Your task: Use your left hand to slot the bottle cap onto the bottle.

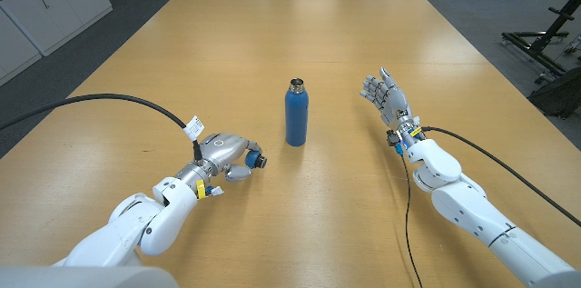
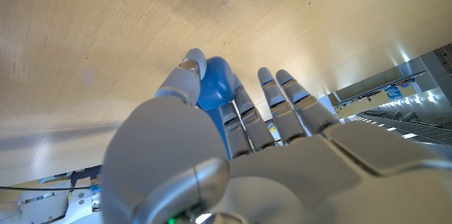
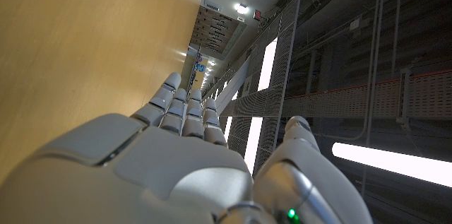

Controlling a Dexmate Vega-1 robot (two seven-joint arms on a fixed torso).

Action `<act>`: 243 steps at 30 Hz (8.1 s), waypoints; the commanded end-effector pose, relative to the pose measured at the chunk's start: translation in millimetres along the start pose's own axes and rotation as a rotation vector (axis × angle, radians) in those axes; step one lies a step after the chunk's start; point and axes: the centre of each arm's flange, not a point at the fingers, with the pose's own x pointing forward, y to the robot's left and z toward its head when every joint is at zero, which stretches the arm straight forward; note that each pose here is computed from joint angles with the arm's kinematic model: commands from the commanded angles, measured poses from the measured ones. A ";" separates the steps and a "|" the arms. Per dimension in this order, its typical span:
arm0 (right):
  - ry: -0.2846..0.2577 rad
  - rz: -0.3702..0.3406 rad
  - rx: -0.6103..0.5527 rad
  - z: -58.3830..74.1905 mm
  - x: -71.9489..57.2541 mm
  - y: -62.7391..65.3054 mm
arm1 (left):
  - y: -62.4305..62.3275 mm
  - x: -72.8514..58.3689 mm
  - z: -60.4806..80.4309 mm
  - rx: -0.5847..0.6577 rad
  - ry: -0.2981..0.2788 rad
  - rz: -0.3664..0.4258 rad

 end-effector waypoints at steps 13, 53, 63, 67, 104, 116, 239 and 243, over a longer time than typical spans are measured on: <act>-0.014 0.003 -0.002 7.1 -3.7 1.0 | 37.6 -22.8 -31.1 0.019 0.099 0.107; 0.000 0.005 0.000 2.4 -11.1 0.2 | 99.2 -26.3 -115.0 -0.156 0.122 0.116; -0.003 0.001 0.002 2.0 -14.3 0.6 | 123.0 -18.0 -125.0 -0.142 0.128 0.208; -0.005 -0.001 0.002 2.5 -14.9 0.4 | 130.1 -10.0 -125.5 -0.122 0.122 0.213; -0.013 -0.010 0.013 4.3 -17.9 5.3 | 198.8 45.3 -57.3 0.443 0.062 0.261; -0.006 -0.016 0.023 0.2 -19.5 7.0 | 200.4 55.0 -45.1 0.588 0.011 0.308; -0.002 -0.112 0.043 -20.8 -57.3 7.9 | 194.8 136.9 48.6 1.378 -0.584 0.461; -0.004 -0.109 0.038 -20.1 -57.4 9.0 | 193.2 137.4 49.4 1.358 -0.595 0.466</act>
